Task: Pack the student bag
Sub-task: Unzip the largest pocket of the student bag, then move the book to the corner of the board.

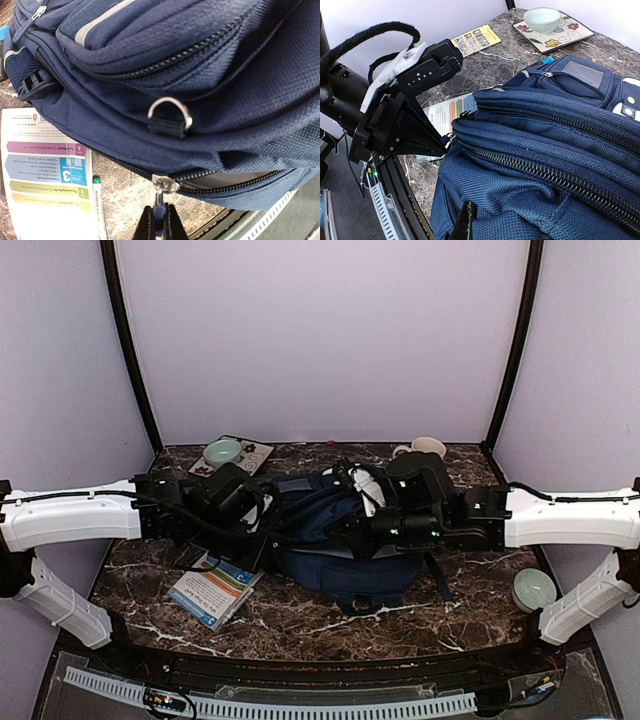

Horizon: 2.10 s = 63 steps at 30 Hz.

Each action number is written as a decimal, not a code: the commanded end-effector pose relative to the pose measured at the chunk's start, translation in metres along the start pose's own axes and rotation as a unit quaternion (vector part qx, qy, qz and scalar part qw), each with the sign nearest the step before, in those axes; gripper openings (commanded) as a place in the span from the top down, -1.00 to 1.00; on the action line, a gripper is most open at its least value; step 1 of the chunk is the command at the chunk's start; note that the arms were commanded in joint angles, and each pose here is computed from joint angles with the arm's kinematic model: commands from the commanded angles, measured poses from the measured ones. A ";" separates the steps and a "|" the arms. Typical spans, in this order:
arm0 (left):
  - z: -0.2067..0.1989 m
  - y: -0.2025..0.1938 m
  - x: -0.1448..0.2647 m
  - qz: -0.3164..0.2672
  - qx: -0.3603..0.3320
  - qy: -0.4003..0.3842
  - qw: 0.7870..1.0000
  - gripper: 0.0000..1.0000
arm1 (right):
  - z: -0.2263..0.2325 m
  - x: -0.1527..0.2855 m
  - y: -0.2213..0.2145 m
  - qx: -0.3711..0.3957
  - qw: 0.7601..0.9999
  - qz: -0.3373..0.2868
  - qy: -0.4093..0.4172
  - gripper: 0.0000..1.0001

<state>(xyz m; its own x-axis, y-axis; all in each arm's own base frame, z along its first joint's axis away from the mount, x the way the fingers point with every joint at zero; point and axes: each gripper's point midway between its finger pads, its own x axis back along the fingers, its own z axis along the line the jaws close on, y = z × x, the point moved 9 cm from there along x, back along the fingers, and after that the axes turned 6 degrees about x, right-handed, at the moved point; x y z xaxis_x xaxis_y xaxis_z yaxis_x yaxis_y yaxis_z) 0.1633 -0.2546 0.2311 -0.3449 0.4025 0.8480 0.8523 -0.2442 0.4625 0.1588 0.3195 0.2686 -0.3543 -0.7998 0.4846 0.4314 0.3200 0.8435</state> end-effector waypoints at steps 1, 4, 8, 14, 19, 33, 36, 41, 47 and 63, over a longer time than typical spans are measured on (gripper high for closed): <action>0.006 -0.002 0.002 -0.003 0.003 0.004 1.000 1.00 | 0.000 0.016 0.012 -0.001 0.999 -0.032 -0.006 1.00; 0.000 0.003 0.007 -0.012 -0.007 -0.024 1.000 1.00 | -0.001 0.019 0.012 -0.002 0.999 -0.031 -0.011 1.00; -0.010 0.007 0.008 -0.012 -0.024 -0.070 0.997 1.00 | 0.001 0.036 0.008 -0.009 0.999 -0.029 -0.019 1.00; -0.041 0.019 -0.008 0.020 -0.056 -0.145 0.988 1.00 | -0.001 0.064 -0.012 -0.032 0.999 -0.020 -0.034 1.00; -0.055 0.024 -0.032 0.042 -0.077 -0.145 0.986 1.00 | -0.003 0.077 -0.032 -0.067 0.997 -0.017 -0.035 1.00; -0.046 0.007 -0.039 0.072 -0.098 -0.140 0.983 0.44 | 0.002 0.058 -0.041 -0.066 0.996 0.033 -0.051 1.00; -0.040 0.007 -0.026 0.064 -0.106 -0.116 0.985 -0.01 | 0.003 0.056 -0.030 -0.051 0.997 0.020 -0.059 1.00; -0.029 0.009 0.000 0.040 -0.114 -0.076 0.990 -0.25 | 0.003 0.054 -0.021 -0.037 0.997 0.004 -0.065 1.00; 0.007 -0.002 0.016 0.049 -0.060 0.060 0.995 -0.57 | 0.000 0.043 -0.023 -0.022 0.996 0.016 -0.084 0.97; 0.106 -0.028 -0.011 0.174 0.102 0.219 0.954 -0.68 | -0.010 0.022 -0.042 -0.018 0.990 0.059 -0.127 0.63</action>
<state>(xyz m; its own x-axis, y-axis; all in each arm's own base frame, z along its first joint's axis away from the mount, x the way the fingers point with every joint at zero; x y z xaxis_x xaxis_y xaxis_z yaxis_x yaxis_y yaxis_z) 0.1772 -0.1804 0.1804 -0.1592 -0.0673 0.9850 0.9764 -0.1579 0.1470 0.1390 0.2882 0.2369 -0.4447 -0.6068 0.6588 0.5224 0.4217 0.7411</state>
